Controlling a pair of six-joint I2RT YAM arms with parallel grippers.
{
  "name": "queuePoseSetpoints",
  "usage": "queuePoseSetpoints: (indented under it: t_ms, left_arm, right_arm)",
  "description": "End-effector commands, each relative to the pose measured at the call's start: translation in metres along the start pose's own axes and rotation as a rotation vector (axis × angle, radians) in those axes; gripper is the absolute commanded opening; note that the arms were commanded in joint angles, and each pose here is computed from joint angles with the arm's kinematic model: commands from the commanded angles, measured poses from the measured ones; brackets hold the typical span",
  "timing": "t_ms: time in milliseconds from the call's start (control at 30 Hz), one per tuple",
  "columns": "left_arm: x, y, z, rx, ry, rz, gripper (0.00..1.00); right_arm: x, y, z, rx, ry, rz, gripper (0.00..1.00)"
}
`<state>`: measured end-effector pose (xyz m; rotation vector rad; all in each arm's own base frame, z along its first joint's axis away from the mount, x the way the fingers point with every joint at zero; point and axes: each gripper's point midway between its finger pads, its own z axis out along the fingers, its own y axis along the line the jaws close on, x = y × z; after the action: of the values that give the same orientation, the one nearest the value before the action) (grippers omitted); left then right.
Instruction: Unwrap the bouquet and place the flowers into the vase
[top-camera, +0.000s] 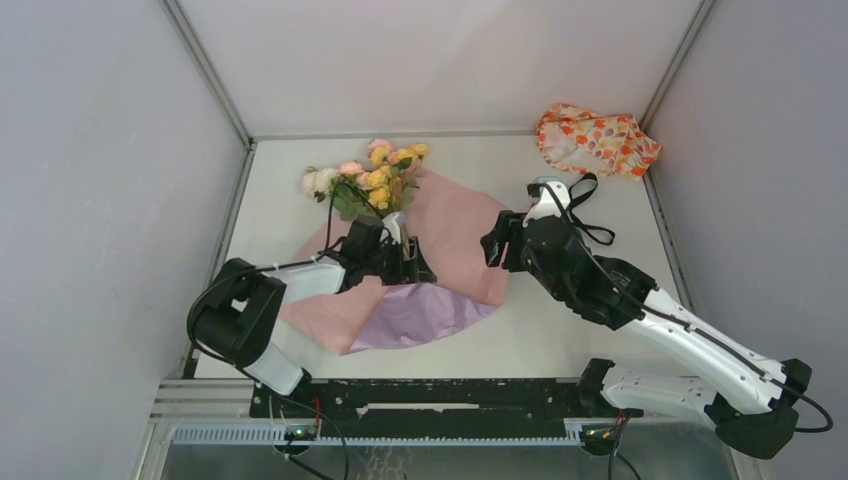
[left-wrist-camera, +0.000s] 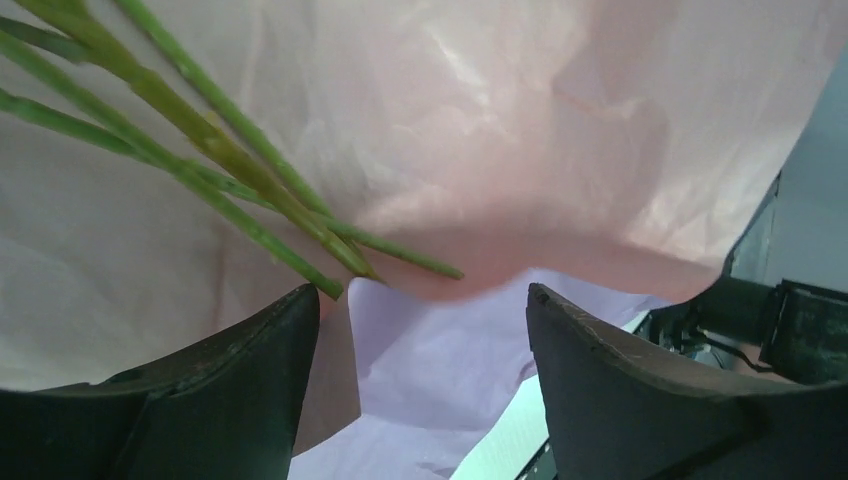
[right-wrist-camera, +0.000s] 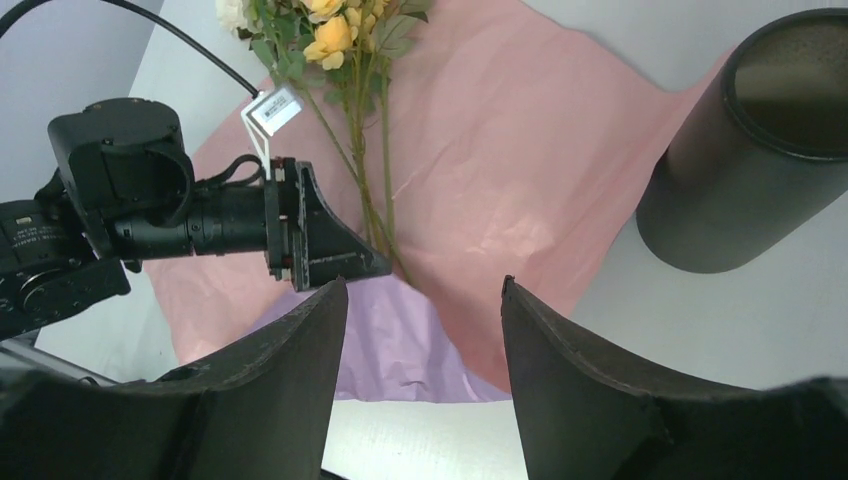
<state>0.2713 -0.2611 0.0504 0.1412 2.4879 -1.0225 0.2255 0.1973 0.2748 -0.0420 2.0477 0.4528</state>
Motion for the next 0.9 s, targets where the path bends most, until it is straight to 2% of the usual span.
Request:
queuePoseSetpoints:
  t_ms: [0, 467, 700, 867]
  left_arm:
    - [0.002, -0.039, -0.015, 0.152, -0.010, 0.046, 0.80]
    - [0.063, -0.128, -0.079, 0.355, 0.060, 0.211, 0.84]
    - [0.124, -0.144, -0.088, 0.422, 0.242, 0.233, 0.84]
    - [0.163, -0.161, -0.098, 0.485, 0.351, 0.278, 0.85]
  right_arm:
    - [-0.029, 0.010, -0.007, -0.050, -0.077, 0.016, 0.67]
    - [-0.059, 0.024, 0.019, -0.103, -0.081, 0.053, 0.67]
    - [-0.080, 0.036, 0.036, -0.140, -0.078, 0.049, 0.67]
    - [-0.084, 0.042, 0.056, -0.151, -0.030, 0.047, 0.67]
